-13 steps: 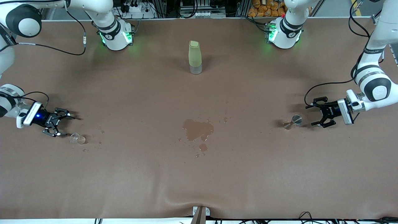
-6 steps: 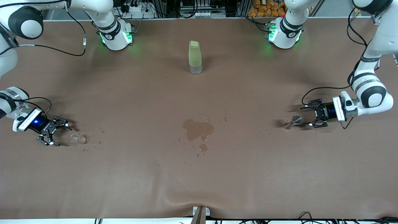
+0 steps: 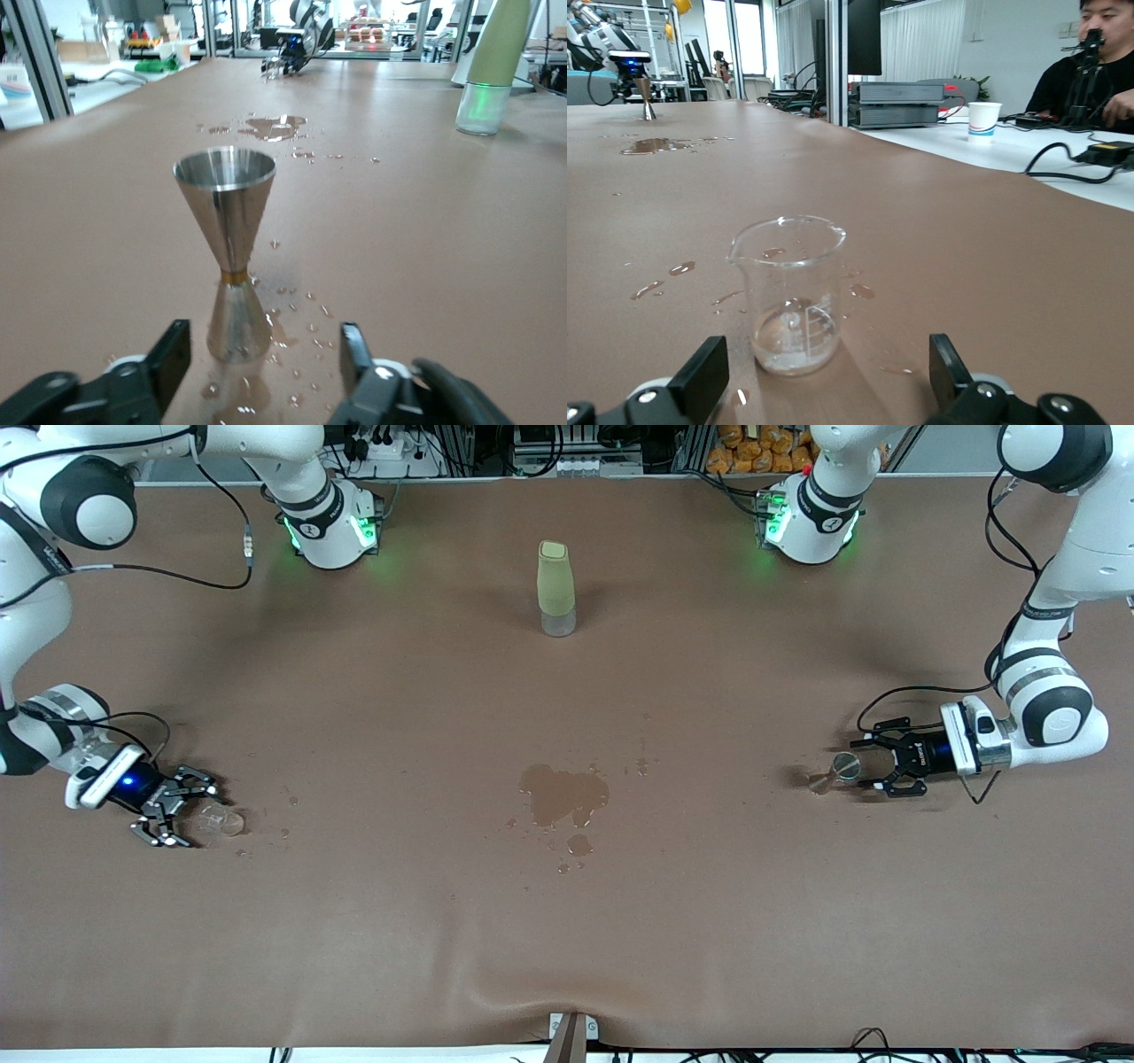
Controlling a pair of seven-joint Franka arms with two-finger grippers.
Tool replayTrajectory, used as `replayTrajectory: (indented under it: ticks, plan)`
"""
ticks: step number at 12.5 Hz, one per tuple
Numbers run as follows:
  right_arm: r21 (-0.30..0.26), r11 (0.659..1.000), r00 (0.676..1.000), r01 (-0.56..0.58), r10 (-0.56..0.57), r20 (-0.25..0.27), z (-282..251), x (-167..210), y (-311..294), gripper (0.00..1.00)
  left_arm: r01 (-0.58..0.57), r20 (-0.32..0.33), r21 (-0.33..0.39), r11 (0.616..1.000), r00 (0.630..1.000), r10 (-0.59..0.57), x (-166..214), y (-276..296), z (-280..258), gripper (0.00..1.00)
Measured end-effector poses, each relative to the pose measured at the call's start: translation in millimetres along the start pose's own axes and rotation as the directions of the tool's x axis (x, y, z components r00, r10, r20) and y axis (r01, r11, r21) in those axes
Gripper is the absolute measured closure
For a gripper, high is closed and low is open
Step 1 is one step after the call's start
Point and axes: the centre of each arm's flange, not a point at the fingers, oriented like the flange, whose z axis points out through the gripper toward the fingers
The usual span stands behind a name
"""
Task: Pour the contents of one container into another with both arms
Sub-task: 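Close the left gripper on the jigger while the right gripper grips the beaker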
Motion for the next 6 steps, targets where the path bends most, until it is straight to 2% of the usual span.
replayTrajectory:
  ticks: [3, 6]
  plan:
    - [0.018, 1.000, 1.000, 0.002, -0.002, -0.001, 13, 1, -1, 0.00, -0.054, -0.053, -0.008, 0.998, 0.997, 0.054, -2, -9, 13, 0.29]
    - [0.017, 1.000, 1.000, -0.004, 0.004, -0.010, 21, 0, -2, 0.00, -0.060, -0.080, -0.001, 0.998, 0.995, 0.060, -10, -11, 26, 0.29]
